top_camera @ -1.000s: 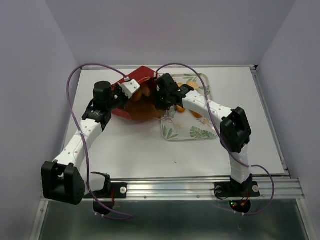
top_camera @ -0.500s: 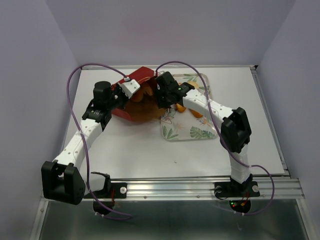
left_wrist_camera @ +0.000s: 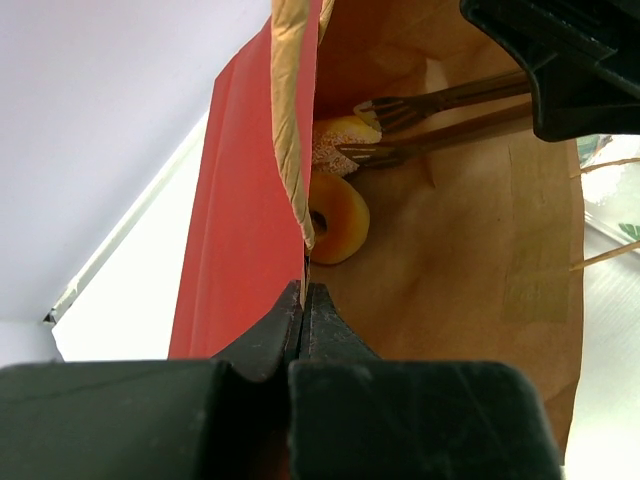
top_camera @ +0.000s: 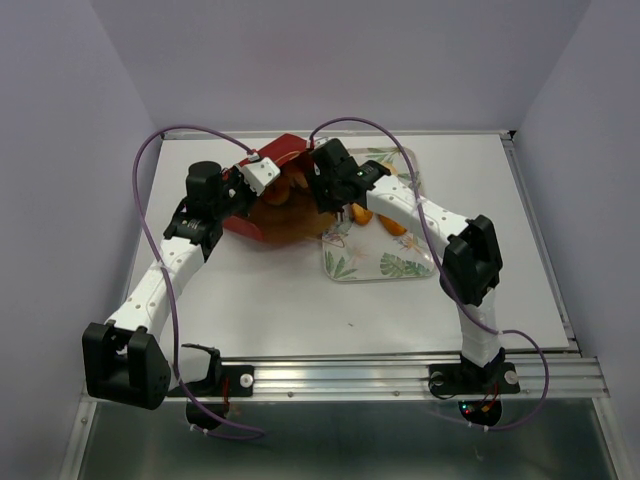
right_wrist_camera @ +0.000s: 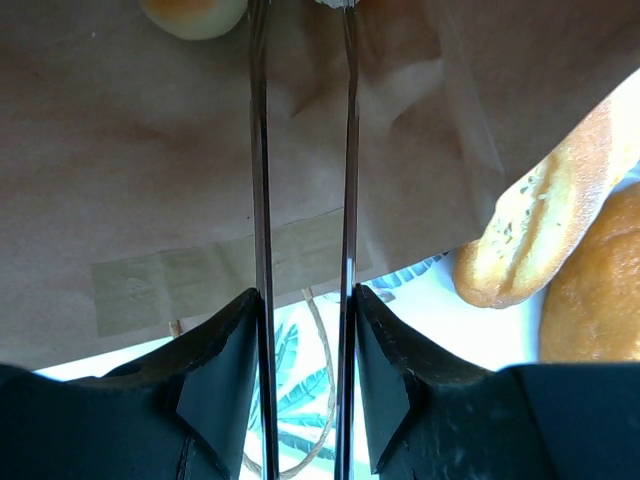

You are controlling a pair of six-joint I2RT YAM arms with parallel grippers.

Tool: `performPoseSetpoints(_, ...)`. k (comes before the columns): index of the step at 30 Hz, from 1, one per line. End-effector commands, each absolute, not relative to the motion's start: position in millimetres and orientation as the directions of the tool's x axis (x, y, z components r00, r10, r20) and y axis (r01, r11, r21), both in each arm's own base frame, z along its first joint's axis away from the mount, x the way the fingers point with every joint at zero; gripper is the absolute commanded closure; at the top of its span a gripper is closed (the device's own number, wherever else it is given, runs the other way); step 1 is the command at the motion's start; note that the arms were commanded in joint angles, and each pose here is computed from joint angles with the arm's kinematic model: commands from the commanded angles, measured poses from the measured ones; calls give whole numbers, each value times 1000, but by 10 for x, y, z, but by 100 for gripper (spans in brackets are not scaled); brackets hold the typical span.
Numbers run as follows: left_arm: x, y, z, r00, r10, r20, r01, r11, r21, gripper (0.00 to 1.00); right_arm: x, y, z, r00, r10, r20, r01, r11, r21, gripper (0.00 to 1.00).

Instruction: Take the fake bread out of the paper bag

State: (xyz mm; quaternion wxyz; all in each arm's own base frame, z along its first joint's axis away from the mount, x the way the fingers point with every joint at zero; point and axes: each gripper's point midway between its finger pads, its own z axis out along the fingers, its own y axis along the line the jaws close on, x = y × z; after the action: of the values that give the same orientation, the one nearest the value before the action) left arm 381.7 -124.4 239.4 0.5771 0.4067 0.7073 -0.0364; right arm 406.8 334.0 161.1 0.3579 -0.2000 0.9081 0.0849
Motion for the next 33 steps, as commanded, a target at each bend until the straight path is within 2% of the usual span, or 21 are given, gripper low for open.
performPoseSetpoints(1, 3904, -1311, 2777, 103, 513, -852, 585, 662, 469, 100, 4144, 3382, 2006, -595, -286, -751, -430, 903, -3, 54)
performPoseSetpoints(10, 3912, -1312, 2793, 108, 514, -851, 582, 661, 474, 100, 4063, 3405, 2046, -596, -296, -746, -448, 894, 4, 55)
performPoseSetpoints(18, 3906, -1300, 2797, 110, 520, -847, 579, 660, 480, 100, 4022, 3407, 2310, -574, -274, -772, -460, 888, 27, 55)
performPoseSetpoints(33, 3904, -1306, 2797, 113, 523, -845, 582, 654, 483, 100, 4316, 3427, 2242, -504, -356, -787, -460, 882, -104, 54)
